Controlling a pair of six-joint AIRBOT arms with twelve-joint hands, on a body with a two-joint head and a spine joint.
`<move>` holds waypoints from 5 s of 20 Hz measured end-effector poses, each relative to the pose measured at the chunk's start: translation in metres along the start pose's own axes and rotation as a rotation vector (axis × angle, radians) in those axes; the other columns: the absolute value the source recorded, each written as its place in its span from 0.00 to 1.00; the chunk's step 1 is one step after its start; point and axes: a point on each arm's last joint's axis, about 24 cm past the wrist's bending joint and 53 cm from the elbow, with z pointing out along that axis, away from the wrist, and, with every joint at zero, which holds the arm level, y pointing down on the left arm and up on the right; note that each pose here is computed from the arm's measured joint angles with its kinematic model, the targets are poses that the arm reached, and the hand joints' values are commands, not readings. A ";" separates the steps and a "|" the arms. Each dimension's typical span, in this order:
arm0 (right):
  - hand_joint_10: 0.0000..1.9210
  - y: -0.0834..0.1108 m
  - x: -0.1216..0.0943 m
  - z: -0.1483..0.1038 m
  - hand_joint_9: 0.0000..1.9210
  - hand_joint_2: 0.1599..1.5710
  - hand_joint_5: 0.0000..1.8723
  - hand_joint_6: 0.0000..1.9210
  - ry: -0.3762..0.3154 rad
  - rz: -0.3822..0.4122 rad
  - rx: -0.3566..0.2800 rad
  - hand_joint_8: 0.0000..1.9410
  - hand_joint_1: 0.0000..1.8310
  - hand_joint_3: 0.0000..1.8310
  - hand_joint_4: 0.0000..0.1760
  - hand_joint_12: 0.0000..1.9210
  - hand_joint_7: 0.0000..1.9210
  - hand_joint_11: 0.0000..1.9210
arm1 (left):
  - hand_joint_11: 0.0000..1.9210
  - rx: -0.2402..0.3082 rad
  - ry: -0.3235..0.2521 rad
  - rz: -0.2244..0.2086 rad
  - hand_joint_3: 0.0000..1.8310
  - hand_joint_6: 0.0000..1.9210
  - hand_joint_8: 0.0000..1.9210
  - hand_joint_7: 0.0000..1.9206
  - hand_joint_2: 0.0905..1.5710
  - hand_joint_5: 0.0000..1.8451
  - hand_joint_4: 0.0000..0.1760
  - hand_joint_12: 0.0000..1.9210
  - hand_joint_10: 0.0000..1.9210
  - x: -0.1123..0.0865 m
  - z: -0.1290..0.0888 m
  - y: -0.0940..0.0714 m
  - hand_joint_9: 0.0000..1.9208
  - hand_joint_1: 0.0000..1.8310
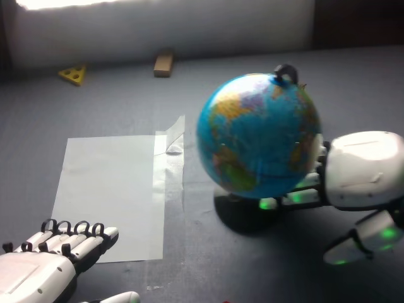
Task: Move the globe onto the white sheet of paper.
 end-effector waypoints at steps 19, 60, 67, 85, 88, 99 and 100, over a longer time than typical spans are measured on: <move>0.01 0.023 -0.038 0.077 0.07 0.73 0.05 0.00 -0.048 -0.019 0.108 0.00 0.00 0.00 0.00 0.14 0.07 0.00 | 0.00 0.031 0.040 0.071 0.00 0.00 0.00 0.06 0.75 0.05 0.00 0.17 0.00 0.011 0.004 0.007 0.05 0.00; 0.00 0.074 -0.072 0.138 0.07 0.72 0.06 0.00 -0.082 0.069 0.188 0.00 0.00 0.00 0.00 0.15 0.07 0.00 | 0.00 0.002 0.032 0.023 0.00 0.00 0.00 0.05 0.75 0.05 0.00 0.16 0.00 0.016 -0.001 0.010 0.04 0.00; 0.00 0.108 -0.074 0.149 0.07 0.72 0.06 0.00 -0.083 0.074 0.098 0.00 0.00 0.00 0.00 0.15 0.07 0.00 | 0.00 0.001 0.037 0.012 0.00 0.00 0.00 0.05 0.75 0.05 0.00 0.16 0.00 0.020 -0.003 0.009 0.05 0.00; 0.00 0.097 -0.075 0.138 0.08 0.73 0.06 0.00 -0.087 0.074 0.122 0.00 0.00 0.00 0.00 0.17 0.08 0.00 | 0.00 -0.065 0.025 -0.067 0.00 0.00 0.00 0.06 0.75 0.06 0.00 0.18 0.00 0.020 -0.016 0.011 0.05 0.00; 0.00 0.097 -0.075 0.134 0.08 0.73 0.07 0.01 -0.087 0.073 0.123 0.00 0.00 0.00 0.00 0.17 0.08 0.00 | 0.00 -0.128 0.020 -0.123 0.00 0.00 0.00 0.06 0.75 0.06 0.00 0.18 0.00 0.020 -0.023 0.016 0.05 0.00; 0.00 0.096 -0.078 0.016 0.08 0.72 0.05 0.00 -0.143 0.282 0.156 0.00 0.00 0.00 0.00 0.19 0.07 0.00 | 0.00 -0.180 0.072 -0.225 0.00 0.00 0.00 0.06 0.75 0.07 0.00 0.14 0.00 0.035 -0.032 -0.014 0.04 0.00; 0.00 0.096 -0.075 0.005 0.08 0.72 0.05 0.00 -0.147 0.306 0.175 0.00 0.00 0.00 0.00 0.19 0.07 0.00 | 0.00 -0.193 0.072 -0.232 0.00 0.00 0.00 0.06 0.75 0.07 0.00 0.15 0.00 0.035 -0.033 -0.015 0.04 0.00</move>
